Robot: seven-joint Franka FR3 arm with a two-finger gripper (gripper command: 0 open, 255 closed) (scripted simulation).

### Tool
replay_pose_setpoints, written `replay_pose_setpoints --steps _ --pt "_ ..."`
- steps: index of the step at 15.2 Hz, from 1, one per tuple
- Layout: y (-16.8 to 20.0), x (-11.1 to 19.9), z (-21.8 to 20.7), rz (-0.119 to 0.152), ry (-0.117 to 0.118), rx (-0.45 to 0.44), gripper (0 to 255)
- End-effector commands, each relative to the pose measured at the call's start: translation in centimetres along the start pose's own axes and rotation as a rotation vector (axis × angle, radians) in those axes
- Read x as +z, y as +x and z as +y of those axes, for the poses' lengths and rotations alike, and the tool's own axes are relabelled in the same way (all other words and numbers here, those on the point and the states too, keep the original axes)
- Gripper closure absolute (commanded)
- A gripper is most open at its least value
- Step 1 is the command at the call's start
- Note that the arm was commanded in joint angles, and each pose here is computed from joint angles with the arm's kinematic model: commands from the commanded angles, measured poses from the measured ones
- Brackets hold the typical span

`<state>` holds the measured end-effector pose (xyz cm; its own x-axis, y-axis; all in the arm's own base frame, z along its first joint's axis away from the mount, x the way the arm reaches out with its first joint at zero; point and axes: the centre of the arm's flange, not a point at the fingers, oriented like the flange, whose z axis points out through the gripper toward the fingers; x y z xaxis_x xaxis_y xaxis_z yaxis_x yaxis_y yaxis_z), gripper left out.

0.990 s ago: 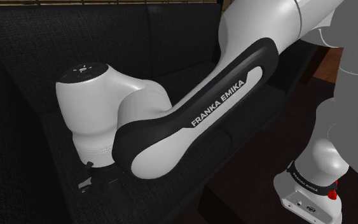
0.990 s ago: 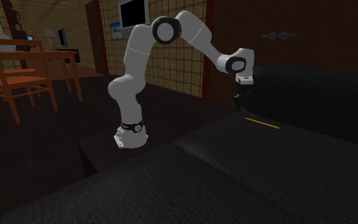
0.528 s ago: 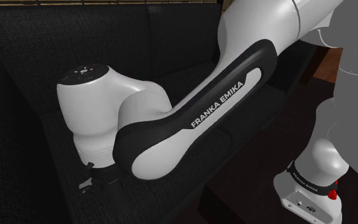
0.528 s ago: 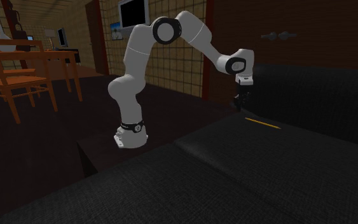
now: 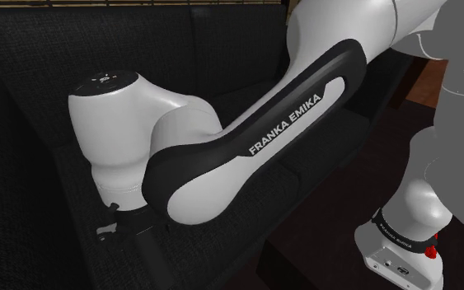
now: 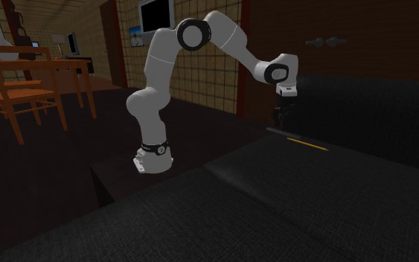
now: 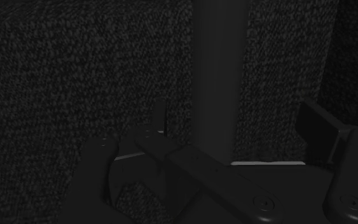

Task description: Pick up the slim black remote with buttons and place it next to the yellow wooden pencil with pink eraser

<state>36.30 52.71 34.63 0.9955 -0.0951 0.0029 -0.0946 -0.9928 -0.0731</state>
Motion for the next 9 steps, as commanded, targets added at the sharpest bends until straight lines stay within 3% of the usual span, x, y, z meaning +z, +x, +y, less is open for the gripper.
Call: replay_pose_setpoints --steps 1,9 --pt "-0.1 -2.5 0.1 0.0 0.0 0.0 0" --pt "-0.1 -3.5 0.1 0.0 0.0 0.0 0"
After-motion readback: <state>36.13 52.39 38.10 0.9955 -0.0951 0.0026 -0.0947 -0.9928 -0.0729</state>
